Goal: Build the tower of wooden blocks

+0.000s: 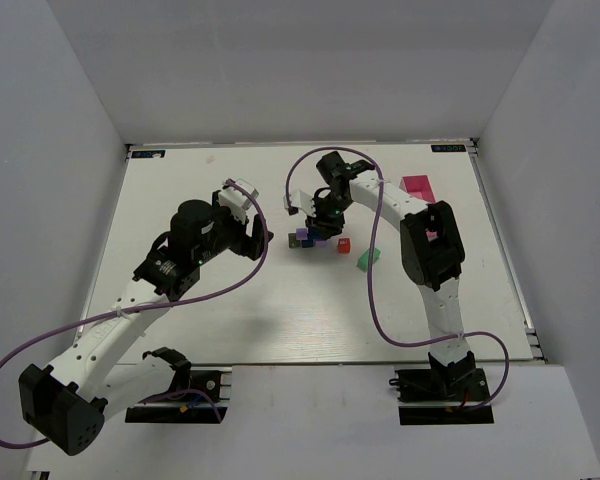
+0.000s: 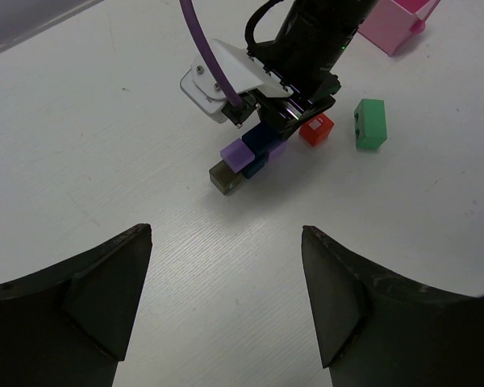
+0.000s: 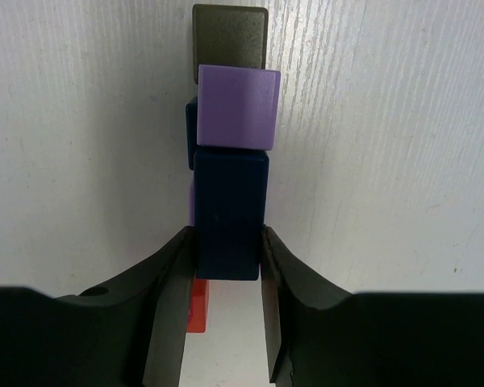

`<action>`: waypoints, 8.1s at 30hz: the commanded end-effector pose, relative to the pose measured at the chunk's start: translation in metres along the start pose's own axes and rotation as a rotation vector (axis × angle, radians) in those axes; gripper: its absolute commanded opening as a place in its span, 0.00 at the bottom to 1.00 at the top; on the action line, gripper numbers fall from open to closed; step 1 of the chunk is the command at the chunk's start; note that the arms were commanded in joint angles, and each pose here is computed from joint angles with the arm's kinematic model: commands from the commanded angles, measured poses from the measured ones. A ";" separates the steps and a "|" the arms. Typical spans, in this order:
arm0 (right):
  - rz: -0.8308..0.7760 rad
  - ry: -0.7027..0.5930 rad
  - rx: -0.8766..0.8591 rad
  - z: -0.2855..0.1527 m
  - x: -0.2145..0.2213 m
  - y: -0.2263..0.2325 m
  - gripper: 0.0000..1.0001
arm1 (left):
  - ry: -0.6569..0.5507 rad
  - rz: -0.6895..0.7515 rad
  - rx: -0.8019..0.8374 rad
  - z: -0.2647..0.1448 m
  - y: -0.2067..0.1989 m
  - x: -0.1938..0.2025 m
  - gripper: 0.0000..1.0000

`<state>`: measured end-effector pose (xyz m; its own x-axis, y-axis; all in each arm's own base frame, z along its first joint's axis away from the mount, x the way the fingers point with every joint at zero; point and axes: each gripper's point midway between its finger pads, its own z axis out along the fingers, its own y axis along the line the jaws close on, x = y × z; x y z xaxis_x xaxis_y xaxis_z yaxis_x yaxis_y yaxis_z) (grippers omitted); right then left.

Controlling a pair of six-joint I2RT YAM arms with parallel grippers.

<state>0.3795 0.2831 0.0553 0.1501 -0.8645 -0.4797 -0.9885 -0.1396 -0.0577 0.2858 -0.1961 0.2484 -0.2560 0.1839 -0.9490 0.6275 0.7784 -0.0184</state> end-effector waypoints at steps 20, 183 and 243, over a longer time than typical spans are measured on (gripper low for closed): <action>0.000 0.003 -0.005 0.003 -0.001 0.002 0.26 | -0.022 0.007 -0.005 -0.004 0.001 -0.006 0.85; -0.072 0.025 0.081 -0.009 0.006 -0.005 0.44 | -0.012 0.005 -0.014 -0.002 0.003 -0.003 0.85; 0.054 0.041 0.545 -0.134 0.022 -0.025 0.90 | -0.003 0.004 -0.023 -0.001 0.005 0.001 0.88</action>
<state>0.3883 0.2022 0.0920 0.1168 -0.9300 -0.3484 -0.9522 -0.0051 -0.3055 0.2866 -0.1946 0.2464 -0.2595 0.1869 -0.9475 0.6209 0.7838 -0.0155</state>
